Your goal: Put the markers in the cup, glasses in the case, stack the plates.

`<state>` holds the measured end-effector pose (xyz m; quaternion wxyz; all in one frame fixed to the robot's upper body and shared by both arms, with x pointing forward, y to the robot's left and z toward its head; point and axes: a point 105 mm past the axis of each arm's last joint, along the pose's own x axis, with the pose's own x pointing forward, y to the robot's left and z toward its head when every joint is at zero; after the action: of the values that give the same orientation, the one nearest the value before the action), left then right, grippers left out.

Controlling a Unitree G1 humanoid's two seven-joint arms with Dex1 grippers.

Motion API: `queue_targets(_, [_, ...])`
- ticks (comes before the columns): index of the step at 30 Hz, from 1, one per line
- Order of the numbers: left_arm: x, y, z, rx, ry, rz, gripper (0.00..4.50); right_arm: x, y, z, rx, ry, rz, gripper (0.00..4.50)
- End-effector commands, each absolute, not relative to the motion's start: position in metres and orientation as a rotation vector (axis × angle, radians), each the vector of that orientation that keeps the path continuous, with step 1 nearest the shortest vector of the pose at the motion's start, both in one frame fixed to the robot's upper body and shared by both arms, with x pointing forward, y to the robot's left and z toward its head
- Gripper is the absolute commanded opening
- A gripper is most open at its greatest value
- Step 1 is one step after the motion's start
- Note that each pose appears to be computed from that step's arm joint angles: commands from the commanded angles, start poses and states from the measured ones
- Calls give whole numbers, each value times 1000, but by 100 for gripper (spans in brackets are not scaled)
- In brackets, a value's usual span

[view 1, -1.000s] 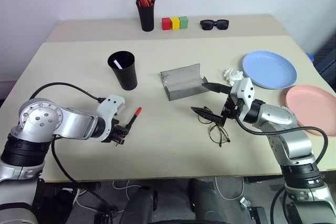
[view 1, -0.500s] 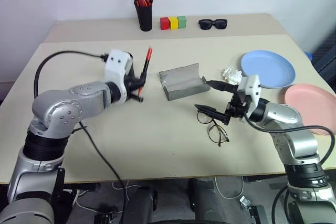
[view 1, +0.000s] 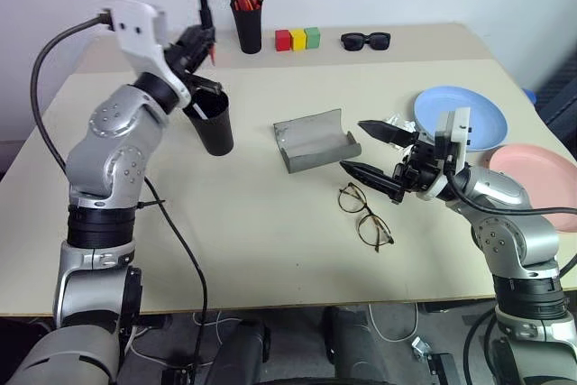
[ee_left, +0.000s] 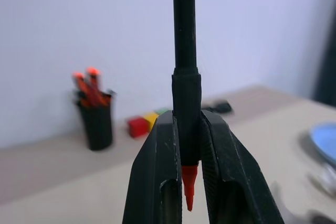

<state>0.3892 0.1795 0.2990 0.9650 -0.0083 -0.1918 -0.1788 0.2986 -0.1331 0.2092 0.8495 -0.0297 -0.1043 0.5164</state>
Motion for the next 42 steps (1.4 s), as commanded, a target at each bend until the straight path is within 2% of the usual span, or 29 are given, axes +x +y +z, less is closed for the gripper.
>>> queue_targets(1, [387, 197, 313, -29, -506, -328, 2, 294, -130, 219, -104, -271, 1098, 450])
queue_targets(6, [390, 193, 290, -115, -496, -344, 2, 295, -129, 219, -116, -270, 1098, 450])
queue_targets(16, [390, 206, 259, -57, -450, -243, 2, 295, -130, 215, -135, -256, 1089, 450])
queue_targets(26, [397, 207, 227, -114, -391, -210, 2, 295, -128, 216, -148, -258, 1091, 450])
queue_targets(35, [398, 203, 226, -114, -391, -224, 439, 296, -129, 216, -160, -262, 1088, 450])
queue_targets(42, [391, 196, 234, -89, -411, -279, 449, 298, -128, 215, -163, -264, 1084, 450])
